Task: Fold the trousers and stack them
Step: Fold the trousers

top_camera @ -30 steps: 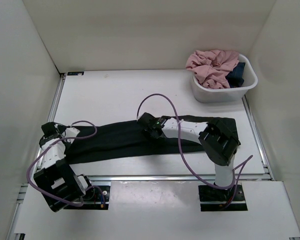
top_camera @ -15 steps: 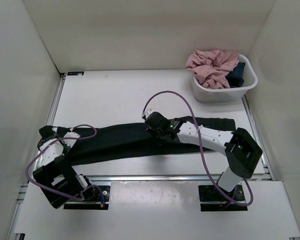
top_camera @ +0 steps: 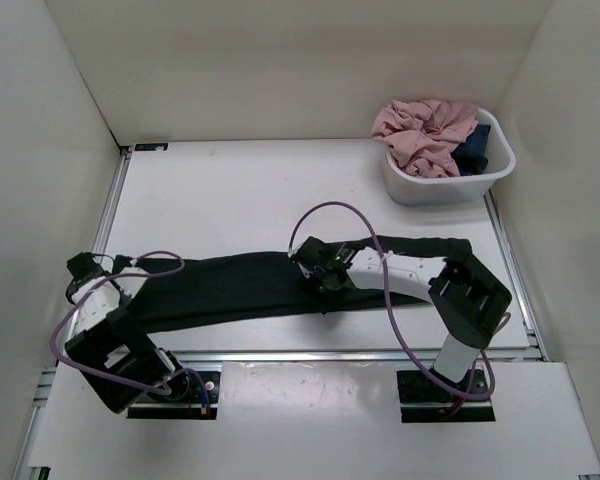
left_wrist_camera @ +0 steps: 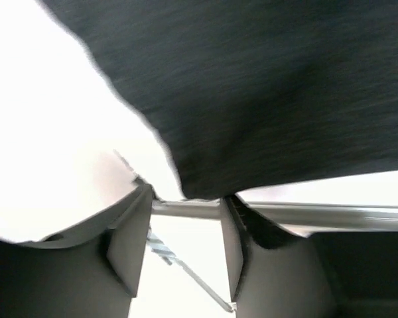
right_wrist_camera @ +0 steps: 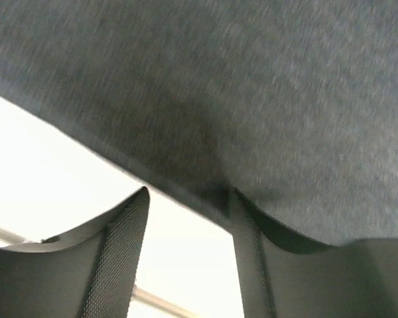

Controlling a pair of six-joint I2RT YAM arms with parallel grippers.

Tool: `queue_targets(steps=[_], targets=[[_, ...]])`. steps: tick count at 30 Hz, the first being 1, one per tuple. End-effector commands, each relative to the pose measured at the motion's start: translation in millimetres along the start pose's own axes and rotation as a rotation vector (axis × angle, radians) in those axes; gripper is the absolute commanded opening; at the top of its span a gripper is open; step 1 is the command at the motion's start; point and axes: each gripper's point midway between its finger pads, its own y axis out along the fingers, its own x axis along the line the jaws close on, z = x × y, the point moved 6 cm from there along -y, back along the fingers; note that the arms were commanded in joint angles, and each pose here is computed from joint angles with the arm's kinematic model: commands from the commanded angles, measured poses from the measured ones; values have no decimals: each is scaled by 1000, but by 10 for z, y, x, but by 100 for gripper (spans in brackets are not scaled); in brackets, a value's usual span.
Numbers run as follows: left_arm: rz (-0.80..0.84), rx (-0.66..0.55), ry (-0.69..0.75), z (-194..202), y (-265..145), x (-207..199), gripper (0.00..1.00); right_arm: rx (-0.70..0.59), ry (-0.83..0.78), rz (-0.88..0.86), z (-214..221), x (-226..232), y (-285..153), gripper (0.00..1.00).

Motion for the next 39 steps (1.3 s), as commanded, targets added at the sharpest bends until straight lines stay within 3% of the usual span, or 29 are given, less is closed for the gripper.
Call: queue_targets(steps=[1, 3, 8, 10, 11, 13, 14, 15, 17, 19, 20, 22, 25, 28, 30, 31, 33, 34, 35, 38, 39], targets=[[-90, -38, -33, -42, -233, 360, 58, -38, -11, -63, -45, 28, -372, 58], [-71, -87, -42, -70, -396, 472, 69, -91, -8, -82, -130, 37, -588, 62], [5, -259, 6, -247, -708, 623, 71, -203, 64, -134, -297, 21, -1043, 66], [-1, -369, 4, -439, -887, 706, 74, -204, 148, -158, -293, -40, -1032, 59], [27, -391, -3, -510, -912, 678, 77, -225, 226, -150, -335, -186, -981, 41], [86, -435, -40, -766, -946, 589, 77, -191, 383, -162, -235, -323, -817, 20], [135, -428, -66, -867, -878, 552, 75, -178, 489, -133, -225, -538, -676, 3], [177, -419, -87, -949, -826, 490, 73, -162, 558, -119, -177, -639, -591, 0], [293, -334, -130, -1059, -611, 211, 68, -138, 732, -76, -12, -880, -387, 0], [286, -299, -129, -1077, -475, 84, 66, -114, 876, -1, 160, -1081, -279, 0], [286, -204, -101, -963, -284, -128, 66, -108, 921, 26, 224, -1147, -240, 0], [108, -142, -80, -837, -116, -74, 66, -46, 1019, 79, 443, -1246, -108, 0], [79, -15, -69, -569, 181, -294, 65, 2, 1074, 123, 599, -1346, 15, 0], [75, 28, -130, -512, 303, -270, 65, 32, 1132, 167, 718, -1490, 19, 0], [79, -14, -179, -621, 307, -204, 65, 7, 1177, 183, 785, -1616, -71, 0], [102, -25, -192, -650, 307, -216, 65, -33, 1196, 188, 778, -1668, -178, 3], [124, -61, -215, -743, 265, -202, 65, -74, 1244, 208, 842, -1801, -326, 23], [139, -64, -223, -755, 244, -209, 65, -115, 1263, 226, 875, -1830, -493, 53], [139, -64, -223, -761, 229, -193, 66, -144, 1302, 234, 898, -1854, -594, 66], [135, -92, -236, -791, 167, -169, 66, -180, 1483, 355, 1229, -1940, -900, 89], [151, -94, -234, -791, 163, -193, 66, -175, 1584, 382, 1384, -2033, -968, 92]])
